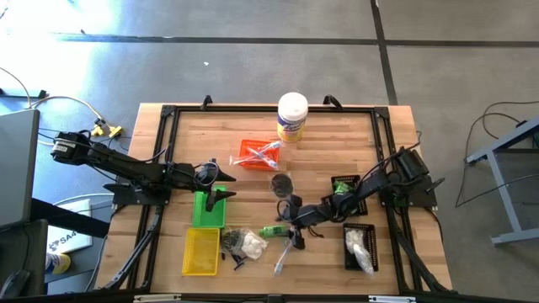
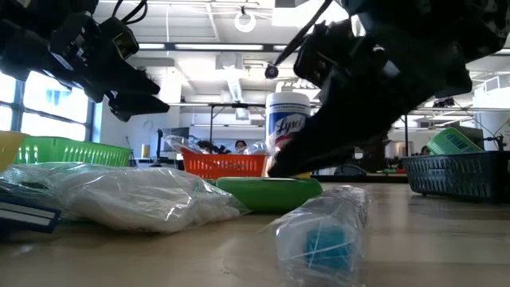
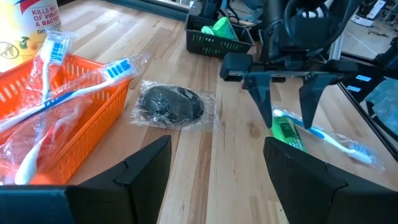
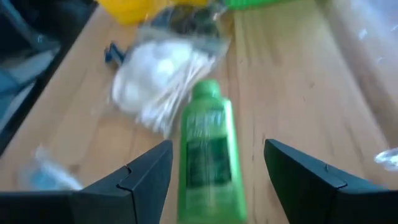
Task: Pick & Place Travel size toiletries
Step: Put the green shampoo into the top black bin
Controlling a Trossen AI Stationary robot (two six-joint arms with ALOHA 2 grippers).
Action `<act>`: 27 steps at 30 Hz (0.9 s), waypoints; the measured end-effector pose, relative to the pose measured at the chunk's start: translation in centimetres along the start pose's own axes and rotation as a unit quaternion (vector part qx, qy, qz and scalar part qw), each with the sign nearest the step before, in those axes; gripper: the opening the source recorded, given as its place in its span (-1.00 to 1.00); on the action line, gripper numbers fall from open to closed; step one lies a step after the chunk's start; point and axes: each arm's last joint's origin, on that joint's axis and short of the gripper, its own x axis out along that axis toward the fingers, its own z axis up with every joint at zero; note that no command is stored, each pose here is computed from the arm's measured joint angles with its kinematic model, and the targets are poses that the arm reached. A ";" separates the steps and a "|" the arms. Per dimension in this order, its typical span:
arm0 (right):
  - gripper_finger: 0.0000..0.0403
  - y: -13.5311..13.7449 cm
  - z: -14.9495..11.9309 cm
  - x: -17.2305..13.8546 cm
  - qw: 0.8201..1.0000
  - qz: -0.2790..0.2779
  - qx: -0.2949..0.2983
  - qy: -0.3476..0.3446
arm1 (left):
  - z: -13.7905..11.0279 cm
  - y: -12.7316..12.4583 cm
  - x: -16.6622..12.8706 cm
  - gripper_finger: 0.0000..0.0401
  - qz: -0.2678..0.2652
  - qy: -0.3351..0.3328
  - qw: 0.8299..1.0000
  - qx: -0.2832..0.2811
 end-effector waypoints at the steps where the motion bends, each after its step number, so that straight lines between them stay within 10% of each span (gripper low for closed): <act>1: 0.22 -0.1 -0.1 0.0 1.000 0.003 -0.006 0.008 | 0.0 0.0 0.0 0.24 0.000 0.000 1.000 0.000; 27: 0.22 0.9 1.4 0.6 0.995 -0.014 -0.091 0.035 | 0.0 0.0 0.0 0.24 0.000 0.001 1.000 0.000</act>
